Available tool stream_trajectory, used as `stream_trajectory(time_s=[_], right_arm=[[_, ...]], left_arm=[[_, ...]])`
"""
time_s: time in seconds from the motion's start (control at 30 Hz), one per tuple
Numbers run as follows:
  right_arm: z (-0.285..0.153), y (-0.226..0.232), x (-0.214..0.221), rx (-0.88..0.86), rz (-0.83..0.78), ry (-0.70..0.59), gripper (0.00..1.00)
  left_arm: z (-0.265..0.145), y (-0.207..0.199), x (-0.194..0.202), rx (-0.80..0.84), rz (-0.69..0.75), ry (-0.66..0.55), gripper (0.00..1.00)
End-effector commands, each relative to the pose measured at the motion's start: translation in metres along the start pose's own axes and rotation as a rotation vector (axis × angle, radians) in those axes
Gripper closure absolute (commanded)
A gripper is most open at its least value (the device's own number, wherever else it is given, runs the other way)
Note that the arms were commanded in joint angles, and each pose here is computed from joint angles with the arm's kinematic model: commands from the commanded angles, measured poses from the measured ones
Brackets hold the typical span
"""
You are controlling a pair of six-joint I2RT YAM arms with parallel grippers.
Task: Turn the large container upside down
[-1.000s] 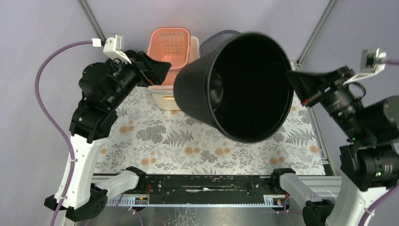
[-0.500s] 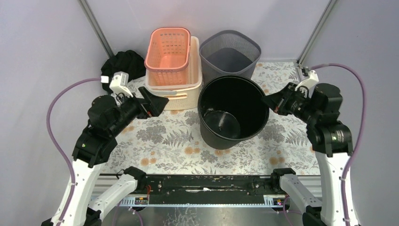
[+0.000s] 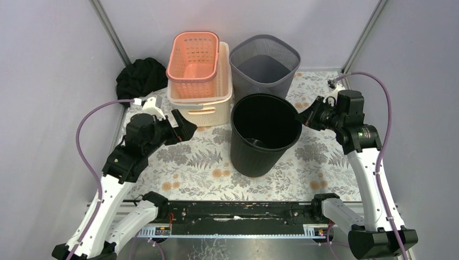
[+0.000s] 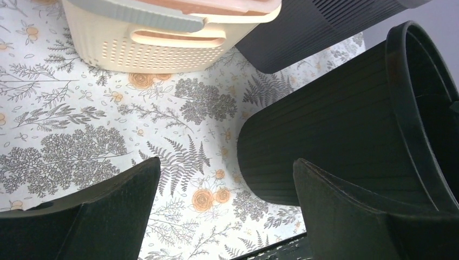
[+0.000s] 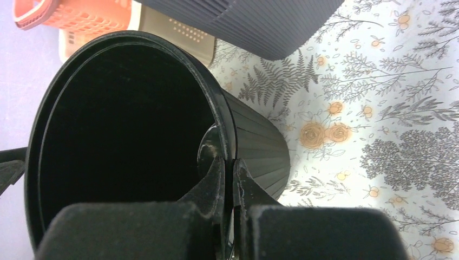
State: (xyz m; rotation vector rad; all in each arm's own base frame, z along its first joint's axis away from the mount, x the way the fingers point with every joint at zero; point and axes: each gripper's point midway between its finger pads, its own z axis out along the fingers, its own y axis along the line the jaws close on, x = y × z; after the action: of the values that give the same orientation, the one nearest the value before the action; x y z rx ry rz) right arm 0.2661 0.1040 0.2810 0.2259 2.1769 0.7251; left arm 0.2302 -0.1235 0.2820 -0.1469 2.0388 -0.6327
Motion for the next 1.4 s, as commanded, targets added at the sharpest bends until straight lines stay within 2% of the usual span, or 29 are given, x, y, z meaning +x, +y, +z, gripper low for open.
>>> stream_trajectory(time_s=[0.0, 0.07, 0.13, 0.27, 0.3, 0.33, 0.43, 0.57, 0.77, 0.97, 1.07, 1.17, 1.37], right_arm=[[-0.006, 0.021, -0.034, -0.058, -0.052, -0.117, 1.00], [-0.006, 0.022, -0.036, -0.051, -0.057, -0.115, 0.97], [-0.006, 0.022, -0.037, -0.048, -0.063, -0.115, 0.88], [-0.010, 0.021, -0.036, -0.031, -0.075, -0.102, 0.62], [-0.013, 0.022, -0.039, -0.021, -0.083, -0.103, 0.51], [-0.015, 0.020, -0.039, -0.007, -0.088, -0.099, 0.45], [-0.028, 0.026, -0.049, 0.019, -0.117, -0.105, 0.34], [-0.046, 0.050, -0.057, -0.005, -0.164, -0.075, 0.25], [-0.053, 0.102, -0.048, -0.022, -0.275, 0.018, 0.18], [-0.013, 0.135, -0.008, 0.024, -0.362, 0.158, 0.06], [0.008, 0.144, 0.012, 0.060, -0.390, 0.199, 0.11], [0.025, 0.157, 0.029, 0.080, -0.410, 0.226, 0.14], [0.056, 0.180, 0.065, 0.138, -0.466, 0.288, 0.17]], left_arm=[[0.006, 0.001, -0.010, -0.001, -0.006, -0.067, 0.00], [0.006, 0.002, -0.010, -0.005, -0.013, -0.078, 0.00], [0.008, 0.004, -0.010, -0.008, -0.018, -0.082, 0.00], [0.010, 0.005, -0.009, -0.012, -0.010, -0.077, 0.00], [0.009, 0.005, -0.010, -0.015, -0.005, -0.079, 0.00], [0.009, 0.006, -0.011, -0.020, 0.000, -0.079, 0.00], [0.006, 0.007, -0.017, -0.038, 0.012, -0.095, 0.00], [-0.002, -0.003, -0.028, -0.006, 0.032, -0.117, 0.00], [-0.005, -0.018, -0.041, 0.023, 0.038, -0.098, 0.00], [-0.012, -0.001, -0.054, -0.072, 0.042, -0.174, 0.00], [-0.020, 0.008, -0.059, -0.118, 0.018, -0.220, 0.00], [-0.023, 0.017, -0.057, -0.174, 0.010, -0.206, 0.00], [-0.017, 0.021, -0.049, -0.184, 0.023, -0.172, 0.00]])
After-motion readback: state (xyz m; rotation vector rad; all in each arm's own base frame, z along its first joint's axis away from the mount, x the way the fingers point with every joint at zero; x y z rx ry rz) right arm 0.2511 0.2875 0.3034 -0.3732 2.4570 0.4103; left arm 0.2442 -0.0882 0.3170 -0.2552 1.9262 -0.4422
